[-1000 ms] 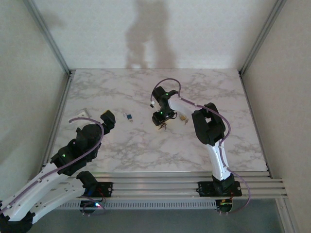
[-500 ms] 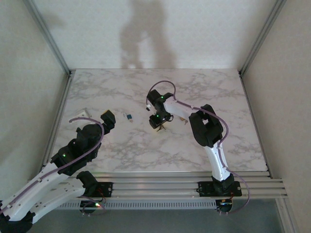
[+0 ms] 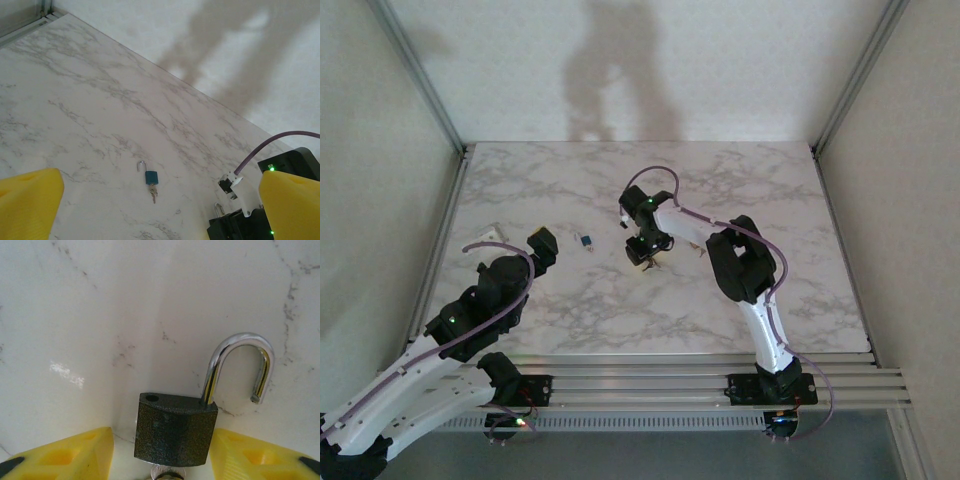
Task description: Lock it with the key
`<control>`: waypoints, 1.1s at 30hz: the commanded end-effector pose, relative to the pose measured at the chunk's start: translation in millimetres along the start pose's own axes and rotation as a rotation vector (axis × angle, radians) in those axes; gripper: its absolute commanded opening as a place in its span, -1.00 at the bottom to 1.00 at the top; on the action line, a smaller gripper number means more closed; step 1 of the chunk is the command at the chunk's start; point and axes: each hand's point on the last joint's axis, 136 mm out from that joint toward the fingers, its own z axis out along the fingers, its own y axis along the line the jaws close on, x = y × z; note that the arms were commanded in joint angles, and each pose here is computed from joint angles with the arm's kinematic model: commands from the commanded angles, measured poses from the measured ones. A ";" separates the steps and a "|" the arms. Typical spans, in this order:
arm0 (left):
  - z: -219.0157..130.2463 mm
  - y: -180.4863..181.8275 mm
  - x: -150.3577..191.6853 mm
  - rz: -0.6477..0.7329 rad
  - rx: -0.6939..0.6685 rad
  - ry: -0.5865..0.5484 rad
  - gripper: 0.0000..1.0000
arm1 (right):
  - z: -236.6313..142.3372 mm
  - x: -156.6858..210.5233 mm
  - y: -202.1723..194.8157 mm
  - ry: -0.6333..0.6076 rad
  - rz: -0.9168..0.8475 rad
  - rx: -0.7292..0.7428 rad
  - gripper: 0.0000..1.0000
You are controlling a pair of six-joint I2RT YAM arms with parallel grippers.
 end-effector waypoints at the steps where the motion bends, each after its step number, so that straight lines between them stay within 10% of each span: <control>1: 2.1 8.0 2.8 0.005 -0.031 -0.003 0.99 | 18.1 21.6 12.0 0.117 0.049 -0.025 0.07; 33: 2.5 9.0 5.3 0.005 -0.032 0.003 0.99 | 52.2 38.9 2.0 0.206 0.100 0.031 -0.41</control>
